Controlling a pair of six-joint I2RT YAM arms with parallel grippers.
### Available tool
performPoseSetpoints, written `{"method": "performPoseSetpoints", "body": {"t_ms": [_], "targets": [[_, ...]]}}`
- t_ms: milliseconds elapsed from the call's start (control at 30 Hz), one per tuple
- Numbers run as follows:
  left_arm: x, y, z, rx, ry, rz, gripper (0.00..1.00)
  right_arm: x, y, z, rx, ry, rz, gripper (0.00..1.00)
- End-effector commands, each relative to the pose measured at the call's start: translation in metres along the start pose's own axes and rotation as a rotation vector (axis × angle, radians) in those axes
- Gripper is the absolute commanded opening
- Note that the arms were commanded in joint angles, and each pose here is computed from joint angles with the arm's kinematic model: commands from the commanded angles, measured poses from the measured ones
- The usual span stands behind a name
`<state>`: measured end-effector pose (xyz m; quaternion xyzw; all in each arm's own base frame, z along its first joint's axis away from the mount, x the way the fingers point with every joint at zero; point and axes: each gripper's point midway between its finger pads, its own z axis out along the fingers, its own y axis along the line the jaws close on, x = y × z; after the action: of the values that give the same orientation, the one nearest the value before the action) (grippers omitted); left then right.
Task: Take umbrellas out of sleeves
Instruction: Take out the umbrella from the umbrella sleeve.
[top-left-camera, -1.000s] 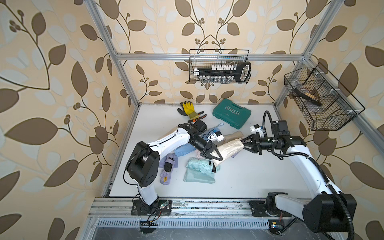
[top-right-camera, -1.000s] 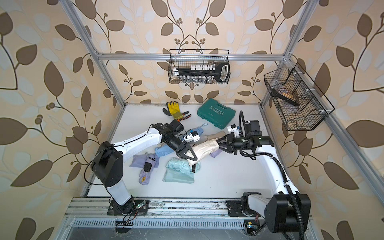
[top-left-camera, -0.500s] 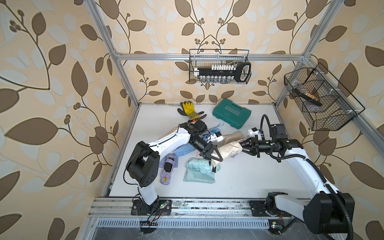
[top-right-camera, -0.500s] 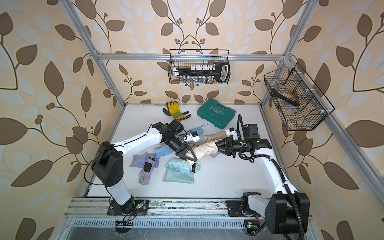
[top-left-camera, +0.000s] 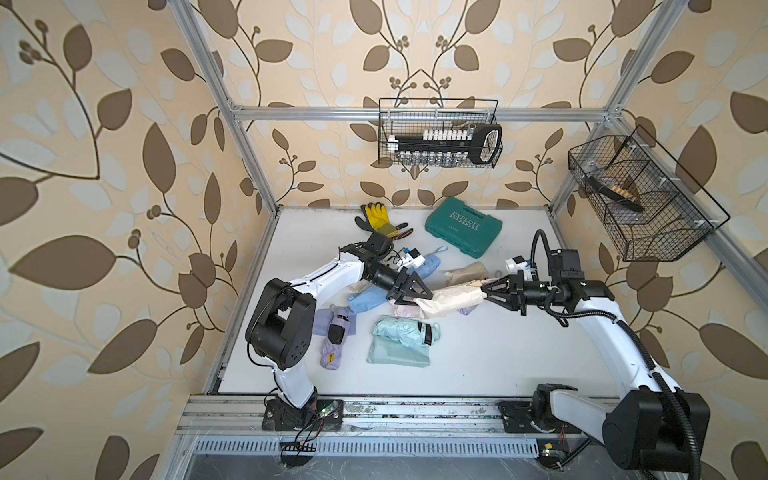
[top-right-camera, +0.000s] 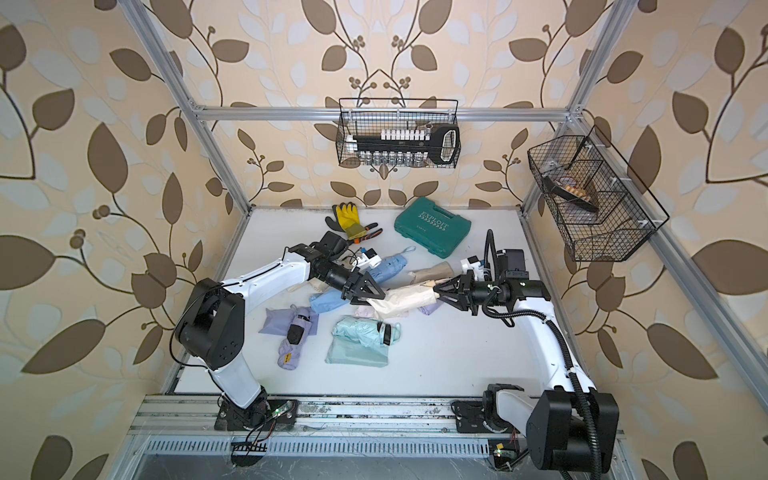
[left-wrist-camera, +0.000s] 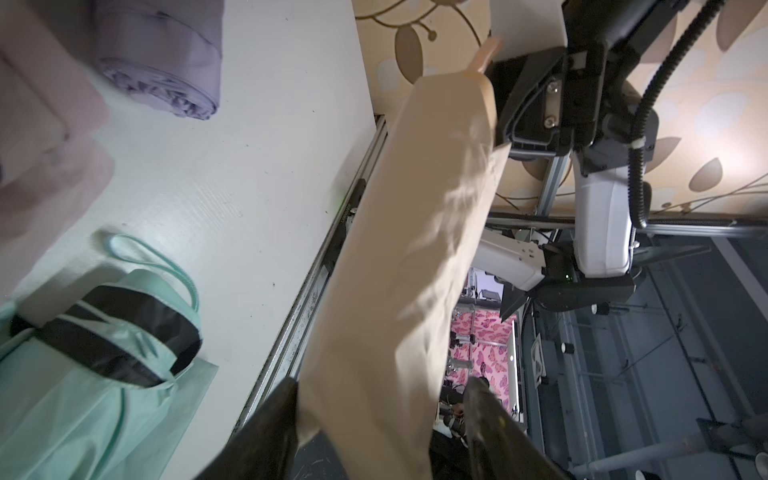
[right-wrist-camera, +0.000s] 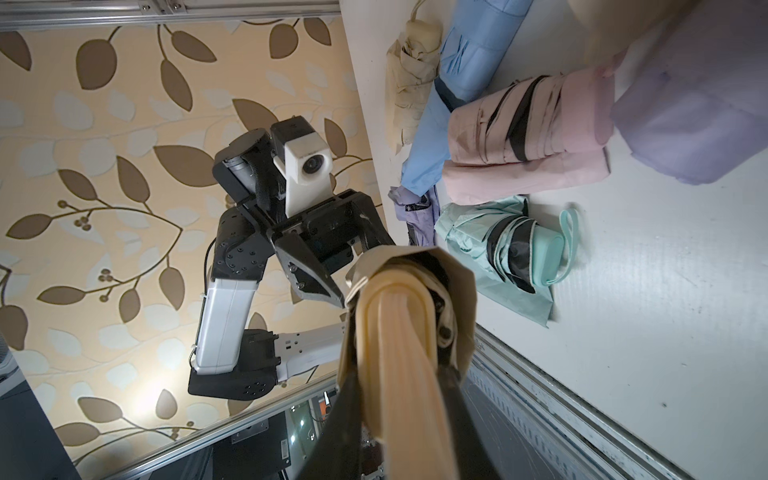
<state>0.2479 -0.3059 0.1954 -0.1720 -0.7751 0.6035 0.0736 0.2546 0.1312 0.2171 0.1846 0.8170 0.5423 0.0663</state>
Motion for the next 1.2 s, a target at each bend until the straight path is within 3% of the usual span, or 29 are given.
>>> {"method": "performPoseSetpoints", "body": {"t_ms": [0, 167, 300, 500, 733, 767, 833, 1000, 1033, 1067, 1167], "targets": [[0.002, -0.027, -0.001, 0.067, -0.009, 0.047, 0.62, 0.001, 0.004, -0.002, -0.027, -0.005, -0.013, 0.13], [0.002, -0.017, 0.002, 0.069, -0.002, 0.024, 0.53, -0.001, 0.003, -0.002, -0.028, -0.019, -0.004, 0.12], [0.002, -0.015, 0.003, 0.082, 0.008, 0.017, 0.32, -0.002, 0.004, -0.003, -0.026, -0.024, -0.005, 0.12], [-0.001, -0.015, 0.003, 0.088, 0.010, 0.015, 0.12, -0.004, 0.003, -0.004, -0.020, -0.030, 0.000, 0.12], [-0.002, -0.014, -0.002, 0.088, 0.000, 0.007, 0.07, -0.007, 0.006, -0.005, -0.023, -0.032, -0.003, 0.12], [-0.002, -0.015, -0.002, 0.089, 0.000, 0.007, 0.11, -0.007, 0.007, -0.005, -0.023, -0.034, -0.004, 0.12], [-0.002, -0.011, -0.003, 0.066, -0.011, -0.006, 0.36, -0.008, 0.009, -0.006, -0.024, -0.037, -0.008, 0.12], [-0.004, -0.007, -0.016, 0.020, -0.063, -0.015, 0.64, -0.009, 0.016, -0.008, -0.031, -0.044, -0.023, 0.12], [-0.005, -0.005, -0.022, 0.002, -0.084, -0.025, 0.92, -0.010, 0.017, -0.008, -0.033, -0.044, -0.024, 0.12], [-0.007, -0.003, -0.026, -0.010, -0.103, -0.033, 0.99, -0.010, 0.019, -0.009, -0.035, -0.045, -0.025, 0.12], [-0.012, 0.007, -0.044, -0.048, -0.175, -0.078, 0.99, -0.011, 0.024, -0.010, -0.045, -0.046, -0.028, 0.11]]}}
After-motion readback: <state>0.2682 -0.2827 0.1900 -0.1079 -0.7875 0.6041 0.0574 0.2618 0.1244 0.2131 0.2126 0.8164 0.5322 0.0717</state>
